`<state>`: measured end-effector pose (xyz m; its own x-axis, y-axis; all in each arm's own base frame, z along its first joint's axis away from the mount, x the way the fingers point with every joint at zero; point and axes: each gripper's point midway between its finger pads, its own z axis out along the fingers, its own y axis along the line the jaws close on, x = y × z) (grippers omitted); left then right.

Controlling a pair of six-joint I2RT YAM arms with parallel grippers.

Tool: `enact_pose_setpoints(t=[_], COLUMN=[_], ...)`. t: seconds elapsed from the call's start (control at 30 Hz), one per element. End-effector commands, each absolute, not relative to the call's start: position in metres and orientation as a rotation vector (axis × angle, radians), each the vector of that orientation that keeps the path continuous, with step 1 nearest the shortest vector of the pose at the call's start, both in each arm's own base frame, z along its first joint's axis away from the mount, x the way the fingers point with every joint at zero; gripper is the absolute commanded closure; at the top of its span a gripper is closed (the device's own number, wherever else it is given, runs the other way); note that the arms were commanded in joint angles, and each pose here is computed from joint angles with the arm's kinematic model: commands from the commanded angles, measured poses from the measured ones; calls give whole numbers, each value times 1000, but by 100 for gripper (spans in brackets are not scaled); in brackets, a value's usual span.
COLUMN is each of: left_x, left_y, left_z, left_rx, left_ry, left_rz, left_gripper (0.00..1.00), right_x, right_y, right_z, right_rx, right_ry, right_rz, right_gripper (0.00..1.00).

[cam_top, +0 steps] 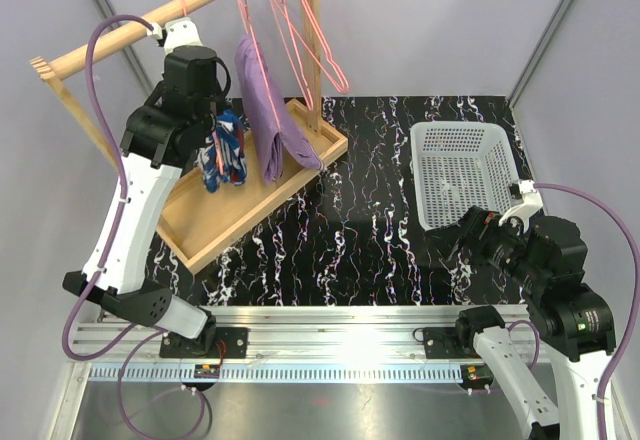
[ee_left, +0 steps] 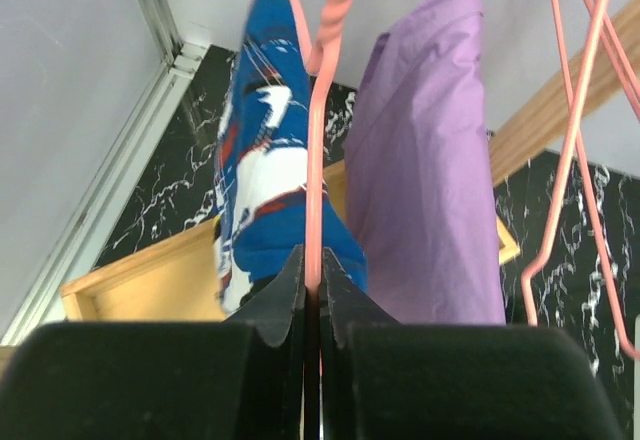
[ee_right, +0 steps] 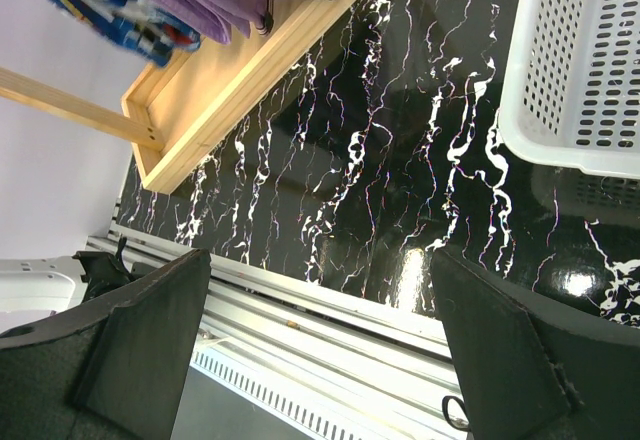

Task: Remove the trousers from the hanger

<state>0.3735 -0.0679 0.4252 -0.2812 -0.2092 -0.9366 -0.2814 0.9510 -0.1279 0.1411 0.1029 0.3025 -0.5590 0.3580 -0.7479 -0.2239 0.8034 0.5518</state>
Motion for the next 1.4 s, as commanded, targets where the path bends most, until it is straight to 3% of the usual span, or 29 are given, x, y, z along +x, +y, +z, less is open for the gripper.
enact_pose_setpoints(t=[0.0,0.63,1.1,1.37], left_x=[369,342,317,279], left_y=[-68,-70,-73,-71], left_z=[472,560,578,578], left_rx=[-311,-218,-200,-181], left_ry=[1766,1518,1478,1455], left_rz=[11,-131,-225,-321], left_gripper=[100,100,100,100], right_x=[142,135,143,181], right_y=[106,99,108,124], right_z=[320,323,323,340], right_rx=[68,83,30,-54], right_ry=[1975,1977,1965,1917], right_rz=[779,742,782,823], right_gripper=[1,1,1,0])
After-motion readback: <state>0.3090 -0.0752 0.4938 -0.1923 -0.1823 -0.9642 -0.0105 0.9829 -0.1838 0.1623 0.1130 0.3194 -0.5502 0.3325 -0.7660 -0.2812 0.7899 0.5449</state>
